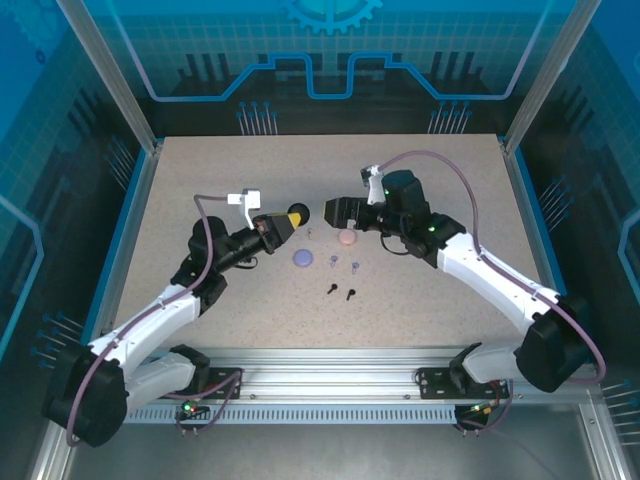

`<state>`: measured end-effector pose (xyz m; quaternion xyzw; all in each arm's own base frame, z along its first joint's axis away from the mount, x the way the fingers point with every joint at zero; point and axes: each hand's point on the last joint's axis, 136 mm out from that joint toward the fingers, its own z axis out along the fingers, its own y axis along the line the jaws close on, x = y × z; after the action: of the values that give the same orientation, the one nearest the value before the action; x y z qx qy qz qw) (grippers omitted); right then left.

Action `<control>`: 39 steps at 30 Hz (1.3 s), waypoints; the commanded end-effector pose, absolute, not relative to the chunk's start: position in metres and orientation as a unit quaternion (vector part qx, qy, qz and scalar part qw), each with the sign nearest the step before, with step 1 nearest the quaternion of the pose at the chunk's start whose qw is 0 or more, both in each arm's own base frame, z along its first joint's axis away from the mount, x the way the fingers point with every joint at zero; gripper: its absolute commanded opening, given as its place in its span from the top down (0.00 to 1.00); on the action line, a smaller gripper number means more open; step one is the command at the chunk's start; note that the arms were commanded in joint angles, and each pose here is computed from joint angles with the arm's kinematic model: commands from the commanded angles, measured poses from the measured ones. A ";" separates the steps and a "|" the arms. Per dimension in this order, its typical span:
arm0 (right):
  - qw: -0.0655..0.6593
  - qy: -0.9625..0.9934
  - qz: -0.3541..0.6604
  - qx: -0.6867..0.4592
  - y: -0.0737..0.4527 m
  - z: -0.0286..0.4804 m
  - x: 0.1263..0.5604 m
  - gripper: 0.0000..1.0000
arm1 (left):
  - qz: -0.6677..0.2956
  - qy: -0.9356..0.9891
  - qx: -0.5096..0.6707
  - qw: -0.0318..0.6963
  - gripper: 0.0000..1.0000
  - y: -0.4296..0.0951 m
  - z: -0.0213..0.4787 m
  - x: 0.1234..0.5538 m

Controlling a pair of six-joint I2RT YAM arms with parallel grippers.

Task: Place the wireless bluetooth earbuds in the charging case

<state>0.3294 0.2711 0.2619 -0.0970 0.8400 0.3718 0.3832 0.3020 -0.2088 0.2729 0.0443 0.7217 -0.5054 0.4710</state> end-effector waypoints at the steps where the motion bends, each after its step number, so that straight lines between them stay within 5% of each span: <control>1: 0.411 0.792 0.410 -0.190 0.285 0.284 0.318 0.06 | -0.492 0.748 0.090 0.436 1.00 -0.212 0.262 0.292; 28: 0.340 0.780 0.460 -0.253 0.329 0.258 0.311 0.20 | -0.544 0.722 0.113 0.412 1.00 -0.219 0.277 0.293; 39: 0.331 0.822 0.425 -0.186 0.313 0.217 0.344 0.33 | -0.558 0.707 0.115 0.418 1.00 -0.220 0.286 0.289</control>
<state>0.3202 0.3244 0.2381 -0.2287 0.7962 0.4530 0.3293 0.2975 -0.2127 0.2513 0.0765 0.7486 -0.5286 0.3929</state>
